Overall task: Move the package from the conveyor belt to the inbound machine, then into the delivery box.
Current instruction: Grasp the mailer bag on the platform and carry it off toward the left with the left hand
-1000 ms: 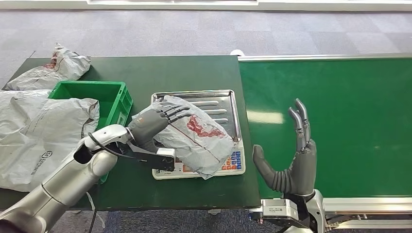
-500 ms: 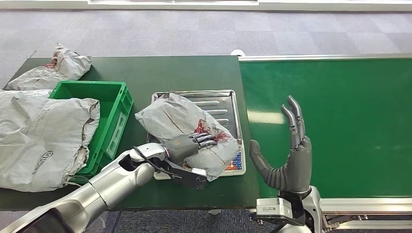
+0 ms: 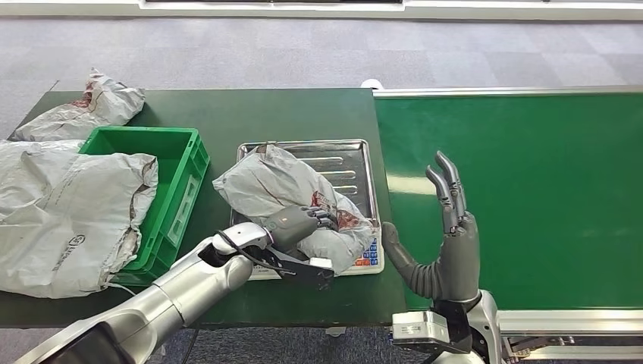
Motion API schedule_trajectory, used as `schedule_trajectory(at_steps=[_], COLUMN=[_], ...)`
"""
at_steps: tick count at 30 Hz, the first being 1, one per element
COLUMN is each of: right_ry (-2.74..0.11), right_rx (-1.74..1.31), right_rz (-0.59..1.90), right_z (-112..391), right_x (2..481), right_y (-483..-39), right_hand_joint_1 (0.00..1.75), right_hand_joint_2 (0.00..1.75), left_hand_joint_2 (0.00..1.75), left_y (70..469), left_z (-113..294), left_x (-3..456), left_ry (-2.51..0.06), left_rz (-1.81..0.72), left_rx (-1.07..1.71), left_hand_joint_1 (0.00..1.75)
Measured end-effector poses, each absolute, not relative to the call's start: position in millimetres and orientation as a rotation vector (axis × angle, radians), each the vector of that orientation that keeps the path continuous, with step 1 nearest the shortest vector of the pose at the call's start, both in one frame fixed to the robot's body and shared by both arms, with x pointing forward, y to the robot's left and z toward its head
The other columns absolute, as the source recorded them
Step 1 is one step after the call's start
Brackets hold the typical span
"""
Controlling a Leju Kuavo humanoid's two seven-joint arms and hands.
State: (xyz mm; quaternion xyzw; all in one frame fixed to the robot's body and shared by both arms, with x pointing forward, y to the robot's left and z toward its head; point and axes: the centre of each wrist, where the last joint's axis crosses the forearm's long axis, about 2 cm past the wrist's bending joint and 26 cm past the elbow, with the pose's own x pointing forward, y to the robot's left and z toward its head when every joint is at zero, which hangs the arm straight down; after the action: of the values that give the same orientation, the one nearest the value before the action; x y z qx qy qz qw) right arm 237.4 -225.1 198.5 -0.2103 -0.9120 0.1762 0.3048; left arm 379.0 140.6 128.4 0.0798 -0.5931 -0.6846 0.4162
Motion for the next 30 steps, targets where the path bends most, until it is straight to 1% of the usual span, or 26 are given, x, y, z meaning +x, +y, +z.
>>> schedule_trajectory(at_steps=[16,24,27,30], right_ry=[-2.415,-2.41,-2.402,-2.39], right_rx=[-0.55,-0.563,-0.565,-0.572], right_rz=[0.477,0.462,0.457,0.454], right_z=[199,197,195,191], right_x=[236,229,225,220], right_y=[-225,-225,-227,-229], right_hand_joint_1=[0.0,0.0,0.0,0.0], right_hand_joint_2=[1.75,1.75,1.75,1.75], left_hand_joint_2=[1.75,1.75,1.75,1.75], left_y=[154,181,195,214], left_z=[138,152,168,190], left_x=[381,373,370,370], left_ry=[-1.542,-1.635,-1.721,-1.844], left_rz=[-1.639,-1.556,-1.501,-1.446], left_rx=[0.221,0.2,0.222,0.337], left_hand_joint_1=[1.75,1.75,1.75,1.75])
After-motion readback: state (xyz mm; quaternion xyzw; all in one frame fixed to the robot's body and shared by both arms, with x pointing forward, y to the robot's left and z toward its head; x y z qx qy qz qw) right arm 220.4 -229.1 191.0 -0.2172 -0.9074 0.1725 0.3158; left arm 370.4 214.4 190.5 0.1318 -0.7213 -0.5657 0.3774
